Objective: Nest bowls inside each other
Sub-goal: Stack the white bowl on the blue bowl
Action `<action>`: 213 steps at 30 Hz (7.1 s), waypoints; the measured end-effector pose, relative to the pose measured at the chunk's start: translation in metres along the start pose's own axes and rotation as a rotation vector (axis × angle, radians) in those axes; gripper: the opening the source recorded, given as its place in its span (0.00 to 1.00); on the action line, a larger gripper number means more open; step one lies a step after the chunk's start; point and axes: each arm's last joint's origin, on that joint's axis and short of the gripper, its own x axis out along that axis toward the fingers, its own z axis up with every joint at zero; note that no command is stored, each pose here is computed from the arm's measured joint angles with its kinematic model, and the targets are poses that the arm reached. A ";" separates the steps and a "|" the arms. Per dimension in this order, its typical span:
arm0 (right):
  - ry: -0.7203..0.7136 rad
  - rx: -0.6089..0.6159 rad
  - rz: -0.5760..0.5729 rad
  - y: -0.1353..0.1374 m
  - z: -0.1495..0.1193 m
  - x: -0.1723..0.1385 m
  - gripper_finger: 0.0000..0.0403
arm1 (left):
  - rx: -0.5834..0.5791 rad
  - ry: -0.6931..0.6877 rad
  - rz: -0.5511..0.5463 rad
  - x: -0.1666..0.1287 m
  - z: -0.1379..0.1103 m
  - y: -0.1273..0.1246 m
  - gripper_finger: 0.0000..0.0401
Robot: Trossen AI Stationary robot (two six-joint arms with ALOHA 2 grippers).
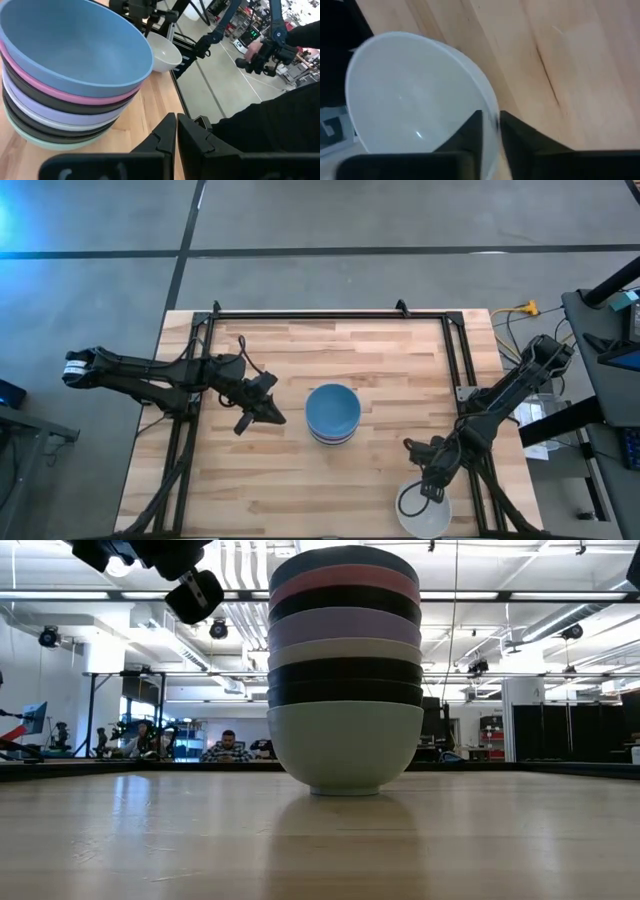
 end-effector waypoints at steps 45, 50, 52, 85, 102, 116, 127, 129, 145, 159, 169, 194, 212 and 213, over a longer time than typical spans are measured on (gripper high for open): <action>-0.625 -0.099 0.411 0.007 0.148 -0.179 0.02 | 0.009 -0.027 -0.037 -0.004 0.004 -0.003 0.00; -0.707 -0.099 0.407 0.006 0.191 -0.243 0.02 | 0.015 -0.038 -0.042 -0.007 0.005 -0.006 0.00; -0.667 -0.097 0.341 0.007 0.206 -0.256 0.02 | -0.001 -0.042 -0.046 -0.008 0.005 -0.006 0.00; -0.138 -0.001 -0.066 -0.022 0.284 -0.202 0.02 | -0.130 0.068 -0.171 -0.015 -0.001 -0.012 0.00; -0.077 -0.026 -0.114 -0.025 0.283 -0.183 0.02 | -0.131 0.068 -0.171 -0.015 -0.001 -0.012 0.00; -0.065 -0.084 -0.139 -0.018 0.281 -0.177 0.18 | -0.180 0.071 -0.169 -0.015 -0.001 -0.012 0.00; -0.187 -0.154 -0.098 -0.007 0.277 -0.206 0.33 | -0.182 0.068 -0.164 -0.015 -0.001 -0.012 0.00; -0.241 -0.184 -0.064 -0.002 0.279 -0.213 0.30 | -0.181 0.066 -0.163 -0.015 -0.001 -0.012 0.00; -0.236 -0.171 0.054 -0.029 0.298 -0.205 0.02 | -0.181 0.065 -0.160 -0.014 -0.001 -0.012 0.00; -0.166 -0.162 0.035 -0.036 0.299 -0.186 0.02 | -0.181 0.065 -0.160 -0.014 -0.001 -0.012 0.00; -0.180 -0.156 0.040 -0.035 0.299 -0.188 0.02 | -0.183 0.065 -0.159 -0.014 -0.001 -0.012 0.00; -0.880 -0.193 0.452 -0.003 0.182 -0.161 0.02 | -0.050 -0.344 -0.219 0.017 0.043 0.003 0.00; -0.890 0.073 0.363 -0.061 0.163 -0.122 0.02 | -0.113 -0.296 -0.133 0.065 0.054 0.037 0.00; -0.888 0.074 0.361 -0.061 0.164 -0.121 0.02 | -0.120 -0.287 -0.125 0.067 0.053 0.039 0.00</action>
